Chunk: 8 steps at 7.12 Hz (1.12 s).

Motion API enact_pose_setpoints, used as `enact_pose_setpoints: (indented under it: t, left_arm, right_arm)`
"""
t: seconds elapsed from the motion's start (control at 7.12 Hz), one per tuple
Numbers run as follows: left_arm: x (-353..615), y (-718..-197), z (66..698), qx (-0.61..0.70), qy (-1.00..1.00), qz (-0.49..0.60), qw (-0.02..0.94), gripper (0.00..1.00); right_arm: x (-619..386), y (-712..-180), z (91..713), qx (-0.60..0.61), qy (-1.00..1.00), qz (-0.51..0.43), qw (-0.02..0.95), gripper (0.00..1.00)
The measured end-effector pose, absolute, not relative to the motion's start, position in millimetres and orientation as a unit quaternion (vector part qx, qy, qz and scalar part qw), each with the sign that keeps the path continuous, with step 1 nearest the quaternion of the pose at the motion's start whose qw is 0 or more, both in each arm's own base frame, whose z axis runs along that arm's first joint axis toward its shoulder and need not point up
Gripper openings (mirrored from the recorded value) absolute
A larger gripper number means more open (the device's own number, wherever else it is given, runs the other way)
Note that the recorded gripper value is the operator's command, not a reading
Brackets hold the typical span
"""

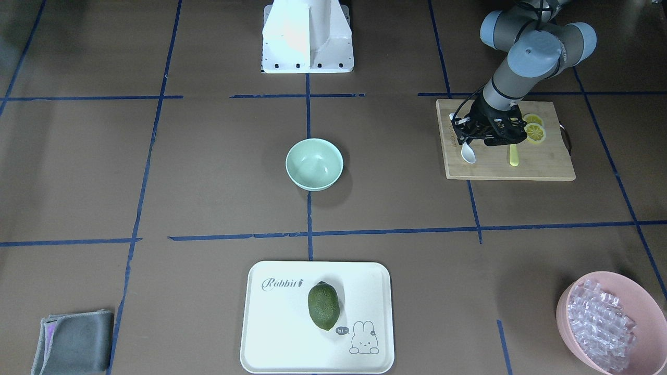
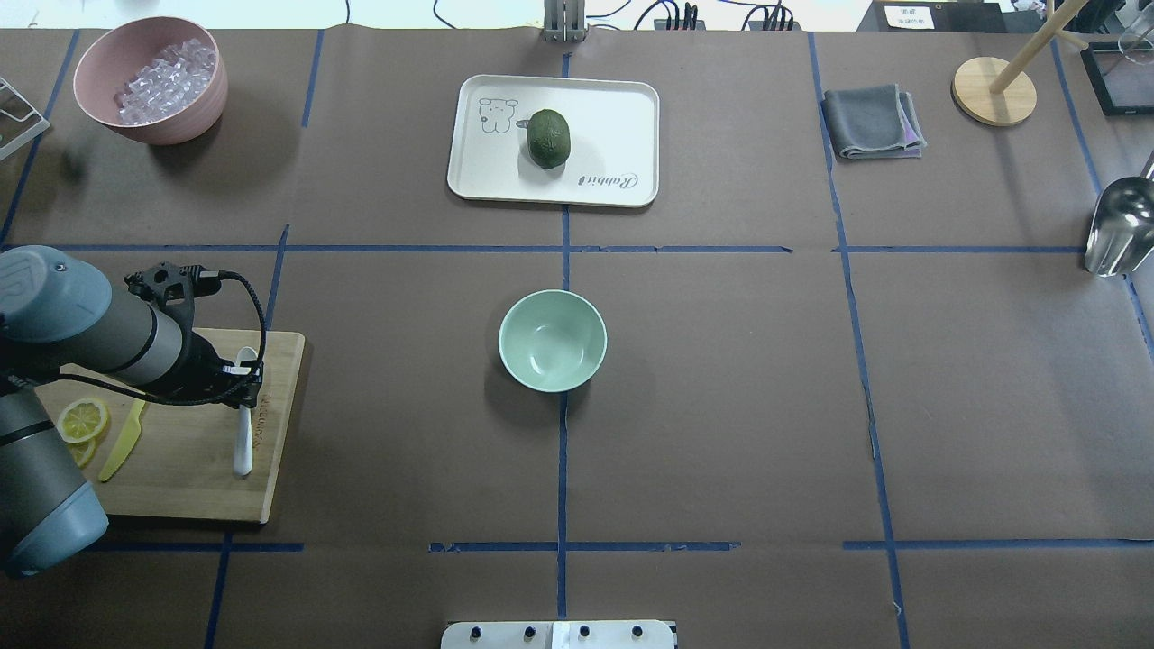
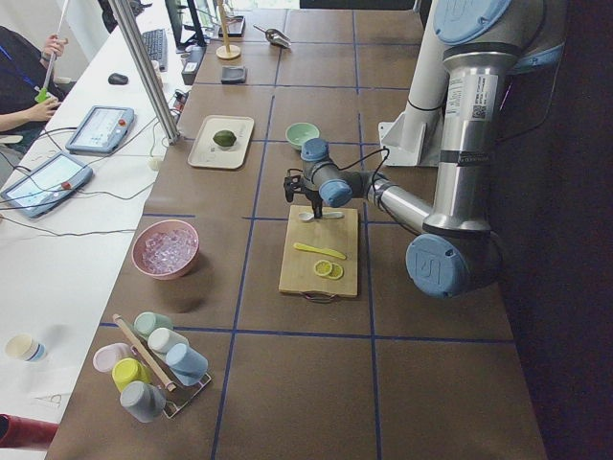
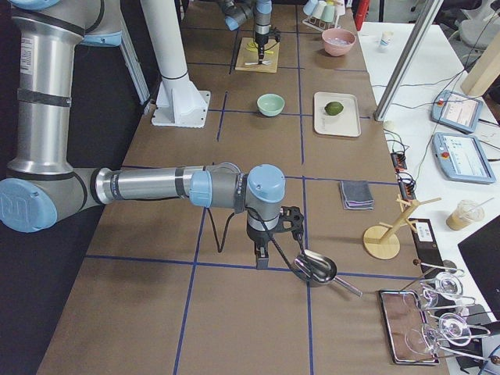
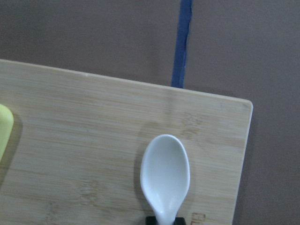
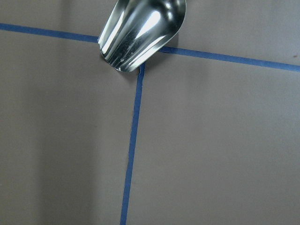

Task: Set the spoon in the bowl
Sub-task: 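Lift the spoon and carry it toward the green bowl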

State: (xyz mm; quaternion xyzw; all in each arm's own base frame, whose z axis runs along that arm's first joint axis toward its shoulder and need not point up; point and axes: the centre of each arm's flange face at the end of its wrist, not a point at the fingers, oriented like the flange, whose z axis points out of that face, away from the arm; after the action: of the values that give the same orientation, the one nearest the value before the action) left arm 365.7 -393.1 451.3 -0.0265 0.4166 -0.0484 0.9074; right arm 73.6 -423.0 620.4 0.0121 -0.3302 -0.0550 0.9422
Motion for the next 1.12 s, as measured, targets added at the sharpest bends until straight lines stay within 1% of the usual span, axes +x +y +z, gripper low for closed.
enact_pose_setpoints:
  t: [0.28, 0.56, 0.7, 1.12]
  left_arm:
    - [370, -401, 420, -0.016, 0.43, -0.045, 0.902, 0.0]
    - [398, -419, 344, 0.013, 0.461, -0.026, 0.887, 0.0]
    - [412, -424, 304, 0.035, 0.48, 0.001, 0.877, 0.0]
    - [463, -427, 206, 0.08, 0.509, 0.063, 0.855, 0.0]
  right_arm:
    - [74, -423, 620, 0.012, -0.33, -0.055, 0.942, 1.0]
    - [74, -423, 623, 0.01, -0.331, -0.054, 0.942, 1.0]
    - [73, -422, 623, 0.009, -0.331, -0.053, 0.942, 1.0]
    - [73, -421, 624, 0.008, -0.331, -0.053, 0.942, 1.0]
